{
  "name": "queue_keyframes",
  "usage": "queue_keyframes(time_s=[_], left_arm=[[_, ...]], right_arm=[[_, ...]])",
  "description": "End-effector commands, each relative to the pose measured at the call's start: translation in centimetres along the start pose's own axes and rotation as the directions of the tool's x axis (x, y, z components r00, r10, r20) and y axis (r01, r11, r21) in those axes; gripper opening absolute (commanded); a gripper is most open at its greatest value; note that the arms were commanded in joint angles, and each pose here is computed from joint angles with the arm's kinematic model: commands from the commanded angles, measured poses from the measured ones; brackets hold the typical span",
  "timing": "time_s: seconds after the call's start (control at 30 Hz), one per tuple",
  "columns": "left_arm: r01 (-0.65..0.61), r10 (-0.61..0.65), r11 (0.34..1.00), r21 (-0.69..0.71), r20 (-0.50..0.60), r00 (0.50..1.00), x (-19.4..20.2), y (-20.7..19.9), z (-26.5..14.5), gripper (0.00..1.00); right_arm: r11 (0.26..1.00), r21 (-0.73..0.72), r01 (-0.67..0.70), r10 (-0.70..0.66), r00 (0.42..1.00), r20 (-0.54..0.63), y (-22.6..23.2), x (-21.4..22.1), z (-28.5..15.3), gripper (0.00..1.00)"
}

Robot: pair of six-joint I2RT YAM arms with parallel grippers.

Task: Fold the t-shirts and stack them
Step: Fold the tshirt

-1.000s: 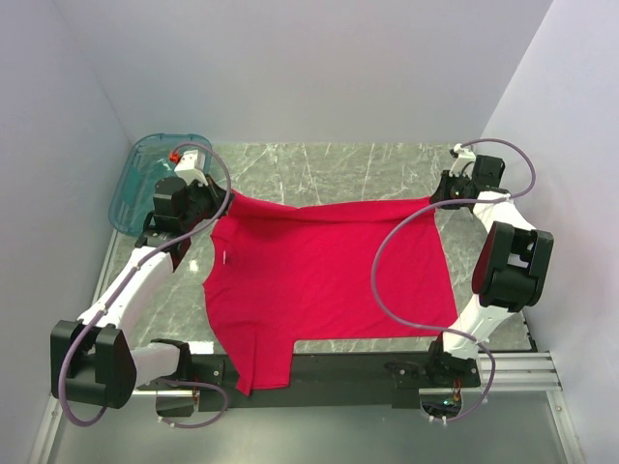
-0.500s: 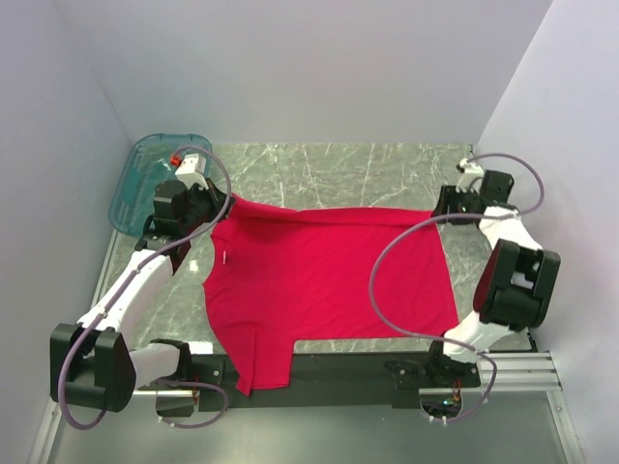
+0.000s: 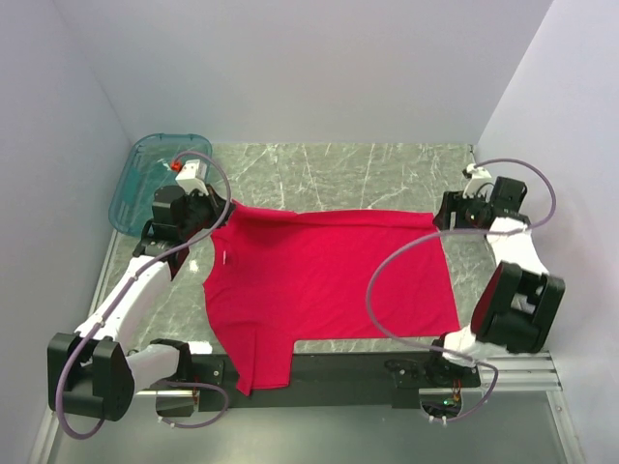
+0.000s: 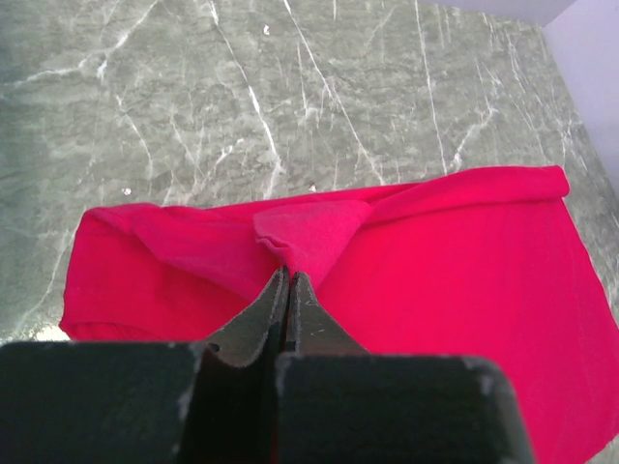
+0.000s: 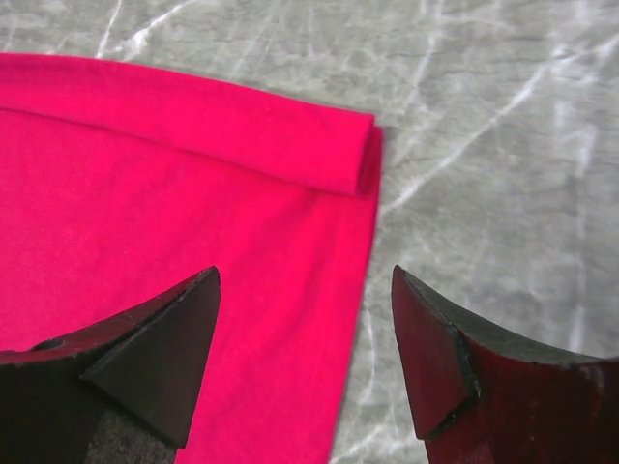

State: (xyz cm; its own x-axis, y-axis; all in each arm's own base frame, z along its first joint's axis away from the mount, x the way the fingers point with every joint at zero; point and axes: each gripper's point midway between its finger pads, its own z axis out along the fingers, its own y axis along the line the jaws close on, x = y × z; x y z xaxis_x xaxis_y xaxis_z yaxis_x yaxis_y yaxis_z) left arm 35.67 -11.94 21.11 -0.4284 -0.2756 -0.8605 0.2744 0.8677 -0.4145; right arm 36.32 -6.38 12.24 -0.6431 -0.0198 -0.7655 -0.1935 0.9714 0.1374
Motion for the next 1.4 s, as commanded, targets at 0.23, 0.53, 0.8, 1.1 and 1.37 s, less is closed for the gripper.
queue_keyframes(time_s=[0.23, 0.53, 0.8, 1.1, 1.37], left_arm=[[-0.034, 0.032, 0.999, 0.04, 0.027, 0.999, -0.5, -0.8, -0.9, 0.01], [-0.03, 0.029, 0.999, 0.038, 0.021, 0.999, -0.2, -0.7, -0.8, 0.01], [-0.03, 0.029, 0.999, 0.042, 0.024, 0.999, -0.3, -0.8, -0.8, 0.01], [-0.028, 0.027, 0.999, 0.041, 0.025, 0.999, -0.3, -0.8, -0.8, 0.0], [-0.026, 0.025, 0.999, 0.042, 0.02, 1.0, -0.2, -0.8, -0.7, 0.01]], right_arm=[[0.962, -0.101, -0.252, 0.236, 0.96, -0.153, -1.4, -1.9, 5.5, 0.65], [0.94, -0.046, -0.337, 0.321, 0.923, -0.211, -2.9, -2.4, 9.8, 0.61], [0.929, -0.019, -0.371, 0.352, 0.896, -0.271, -3.4, -0.7, 11.5, 0.56], [0.93, -0.037, -0.366, 0.342, 0.897, -0.282, -3.0, -0.6, 11.3, 0.39], [0.934, -0.064, -0.352, 0.323, 0.907, -0.272, -2.4, -0.8, 10.8, 0.18]])
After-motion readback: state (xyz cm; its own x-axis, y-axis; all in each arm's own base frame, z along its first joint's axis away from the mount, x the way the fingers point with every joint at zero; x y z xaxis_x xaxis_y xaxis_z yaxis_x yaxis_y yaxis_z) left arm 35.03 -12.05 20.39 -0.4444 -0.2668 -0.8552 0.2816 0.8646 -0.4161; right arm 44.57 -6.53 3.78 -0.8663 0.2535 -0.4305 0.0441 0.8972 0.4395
